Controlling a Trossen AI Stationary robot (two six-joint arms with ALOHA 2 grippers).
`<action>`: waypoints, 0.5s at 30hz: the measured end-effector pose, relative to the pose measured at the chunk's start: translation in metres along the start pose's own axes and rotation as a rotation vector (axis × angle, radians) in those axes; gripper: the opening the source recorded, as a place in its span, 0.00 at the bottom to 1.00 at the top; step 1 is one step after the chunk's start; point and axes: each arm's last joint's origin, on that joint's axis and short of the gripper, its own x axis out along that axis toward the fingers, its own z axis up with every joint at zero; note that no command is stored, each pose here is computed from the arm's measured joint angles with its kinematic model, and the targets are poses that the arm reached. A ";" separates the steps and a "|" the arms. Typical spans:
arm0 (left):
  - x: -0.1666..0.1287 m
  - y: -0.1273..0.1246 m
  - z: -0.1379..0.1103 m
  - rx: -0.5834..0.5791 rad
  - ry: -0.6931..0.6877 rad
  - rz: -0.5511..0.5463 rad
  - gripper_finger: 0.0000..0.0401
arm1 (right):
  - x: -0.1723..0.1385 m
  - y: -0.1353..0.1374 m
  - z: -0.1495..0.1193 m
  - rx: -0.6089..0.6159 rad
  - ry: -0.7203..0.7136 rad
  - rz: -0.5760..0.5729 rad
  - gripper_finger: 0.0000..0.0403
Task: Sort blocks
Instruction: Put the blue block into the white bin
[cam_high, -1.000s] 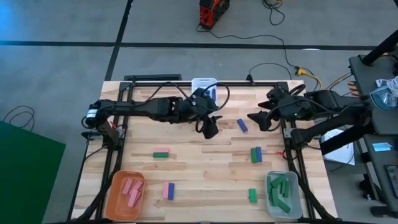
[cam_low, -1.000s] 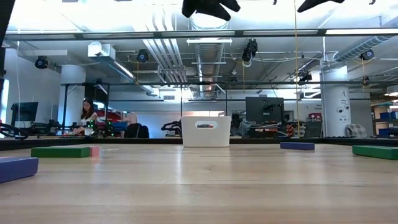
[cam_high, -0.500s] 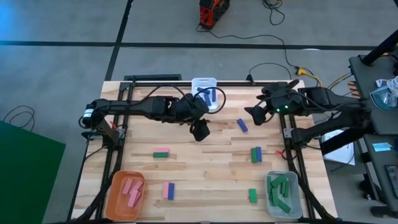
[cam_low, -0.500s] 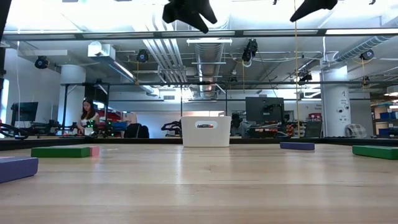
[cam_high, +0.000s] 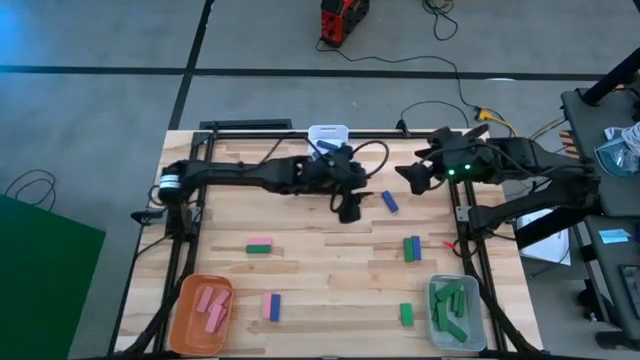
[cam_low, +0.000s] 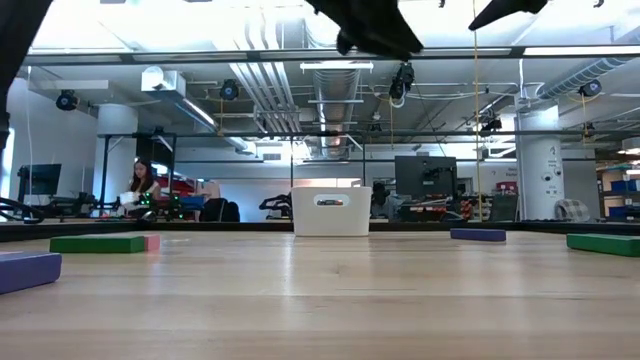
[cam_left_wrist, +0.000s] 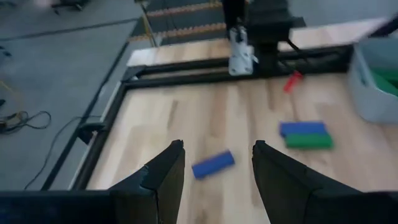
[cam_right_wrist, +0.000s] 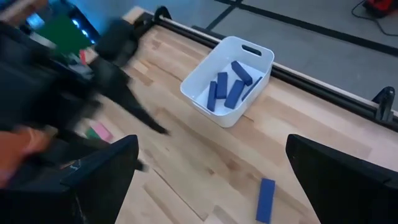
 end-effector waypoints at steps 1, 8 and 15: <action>0.007 0.002 -0.002 -0.005 -0.013 0.008 0.41 | -0.003 -0.001 0.000 0.008 -0.007 0.005 0.99; 0.054 0.002 -0.015 -0.183 -0.106 0.107 0.41 | -0.013 -0.006 0.002 0.050 -0.036 0.020 0.99; 0.061 -0.001 0.000 -0.709 0.101 0.160 0.41 | -0.012 -0.006 0.003 0.076 -0.037 0.019 0.99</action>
